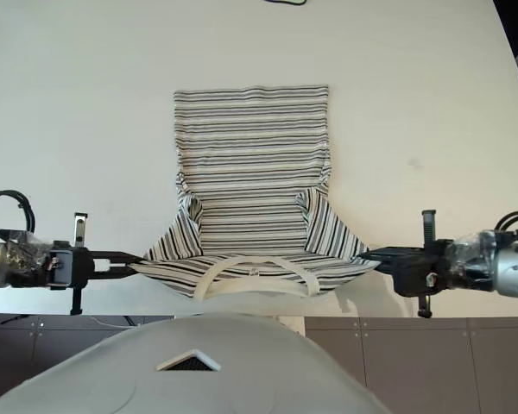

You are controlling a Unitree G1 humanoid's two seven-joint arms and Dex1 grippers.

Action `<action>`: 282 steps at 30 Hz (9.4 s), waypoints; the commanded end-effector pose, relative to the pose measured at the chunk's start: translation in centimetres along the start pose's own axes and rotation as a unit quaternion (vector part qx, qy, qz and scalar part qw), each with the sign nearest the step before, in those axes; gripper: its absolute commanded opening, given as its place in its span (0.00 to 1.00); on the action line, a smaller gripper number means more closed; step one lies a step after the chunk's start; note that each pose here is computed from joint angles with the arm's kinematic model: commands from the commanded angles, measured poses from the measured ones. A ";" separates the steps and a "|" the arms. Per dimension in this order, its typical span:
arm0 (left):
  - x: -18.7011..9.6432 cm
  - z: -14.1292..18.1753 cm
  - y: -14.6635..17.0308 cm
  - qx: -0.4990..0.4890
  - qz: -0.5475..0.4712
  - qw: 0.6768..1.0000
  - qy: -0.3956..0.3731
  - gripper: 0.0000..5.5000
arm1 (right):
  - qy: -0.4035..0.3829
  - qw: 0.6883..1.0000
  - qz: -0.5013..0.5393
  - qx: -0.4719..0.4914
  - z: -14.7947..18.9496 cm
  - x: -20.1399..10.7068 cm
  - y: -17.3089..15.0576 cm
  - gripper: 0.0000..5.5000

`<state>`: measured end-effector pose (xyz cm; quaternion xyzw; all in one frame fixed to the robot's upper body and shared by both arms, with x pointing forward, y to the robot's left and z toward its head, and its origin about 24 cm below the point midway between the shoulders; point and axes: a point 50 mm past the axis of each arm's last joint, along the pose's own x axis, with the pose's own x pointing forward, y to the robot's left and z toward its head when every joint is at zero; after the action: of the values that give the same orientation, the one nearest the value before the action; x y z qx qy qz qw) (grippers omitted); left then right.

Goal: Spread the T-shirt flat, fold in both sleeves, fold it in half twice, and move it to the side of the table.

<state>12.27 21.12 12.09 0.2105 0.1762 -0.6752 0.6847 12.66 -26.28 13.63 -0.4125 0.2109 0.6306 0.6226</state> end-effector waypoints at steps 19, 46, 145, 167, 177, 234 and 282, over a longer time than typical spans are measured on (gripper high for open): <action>-0.4 1.5 16.1 -0.146 0.148 0.976 -0.069 0.02 | -0.114 0.968 -0.087 0.208 -2.5 1.6 -14.9 0.02; 5.2 -8.9 21.0 -0.330 0.296 0.896 -0.026 0.41 | -0.107 0.840 -0.287 0.447 -8.6 8.6 -20.8 0.52; 9.7 -6.6 0.1 0.417 0.108 0.902 0.039 0.41 | 0.003 0.974 -0.166 -0.157 -3.4 7.6 -3.7 0.75; 9.7 -7.6 -0.2 0.377 0.063 0.923 0.042 0.03 | -0.009 0.968 -0.148 -0.205 -3.3 6.4 -2.4 0.75; 9.5 -7.0 -0.5 0.380 0.051 0.922 0.048 0.03 | -0.042 0.943 -0.108 -0.312 -3.0 9.9 0.4 0.75; 7.5 -4.0 1.5 0.392 0.032 0.919 -0.026 0.02 | -0.109 0.950 -0.098 -0.274 -0.2 9.6 -0.7 0.02; 8.4 -7.0 12.7 -0.158 0.313 0.937 0.001 0.22 | -0.099 0.970 -0.130 0.179 -2.0 12.9 -21.5 0.19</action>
<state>25.48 17.23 2.85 0.1468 0.2004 -0.4124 0.8765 35.00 -16.06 7.28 -0.2527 0.2172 0.5616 0.7573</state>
